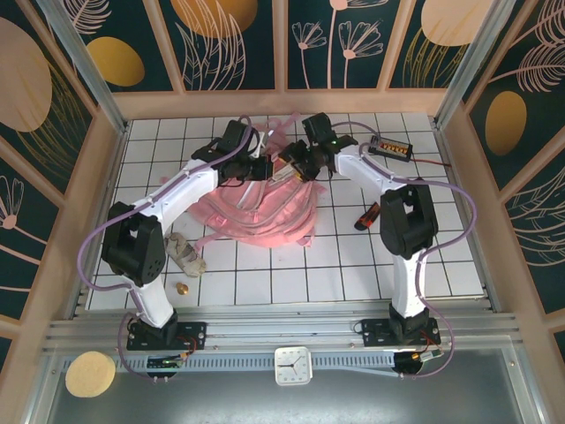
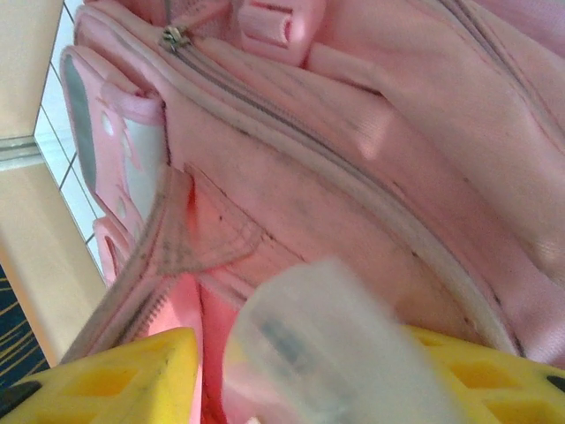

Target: Pack the student bag

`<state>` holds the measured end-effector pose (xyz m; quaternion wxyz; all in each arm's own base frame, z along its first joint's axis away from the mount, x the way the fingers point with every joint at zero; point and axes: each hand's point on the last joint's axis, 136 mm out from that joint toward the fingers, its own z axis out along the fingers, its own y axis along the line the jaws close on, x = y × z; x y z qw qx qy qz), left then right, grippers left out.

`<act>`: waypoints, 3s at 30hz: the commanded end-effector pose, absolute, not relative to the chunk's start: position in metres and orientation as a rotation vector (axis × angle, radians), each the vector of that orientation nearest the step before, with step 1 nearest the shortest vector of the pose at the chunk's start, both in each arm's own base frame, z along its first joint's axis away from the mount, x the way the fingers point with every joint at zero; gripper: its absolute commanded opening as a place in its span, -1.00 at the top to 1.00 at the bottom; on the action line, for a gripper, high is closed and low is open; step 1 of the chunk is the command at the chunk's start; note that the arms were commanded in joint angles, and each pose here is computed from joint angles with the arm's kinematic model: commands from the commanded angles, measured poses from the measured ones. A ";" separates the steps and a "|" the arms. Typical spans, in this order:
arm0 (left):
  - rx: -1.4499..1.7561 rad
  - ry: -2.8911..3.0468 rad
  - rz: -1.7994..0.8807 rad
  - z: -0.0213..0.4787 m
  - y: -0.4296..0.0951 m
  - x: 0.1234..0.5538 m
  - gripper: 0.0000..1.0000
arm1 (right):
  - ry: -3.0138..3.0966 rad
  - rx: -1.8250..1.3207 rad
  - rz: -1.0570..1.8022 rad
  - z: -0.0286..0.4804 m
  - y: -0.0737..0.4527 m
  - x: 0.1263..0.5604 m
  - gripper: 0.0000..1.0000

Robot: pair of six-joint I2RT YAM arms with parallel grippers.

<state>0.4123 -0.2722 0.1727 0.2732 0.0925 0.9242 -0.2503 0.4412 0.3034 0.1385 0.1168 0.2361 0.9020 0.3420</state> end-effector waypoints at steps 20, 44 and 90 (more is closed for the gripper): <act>0.321 2.284 -0.833 0.256 -0.294 0.411 1.00 | 2.496 0.554 1.195 0.186 0.270 0.445 0.42; 0.257 2.337 -0.787 0.232 -0.287 0.415 1.00 | 2.284 0.184 1.134 0.265 0.265 0.407 -0.04; 0.318 2.382 -0.396 0.240 -0.220 0.426 1.00 | 2.129 -1.325 0.755 0.064 0.601 0.202 -0.98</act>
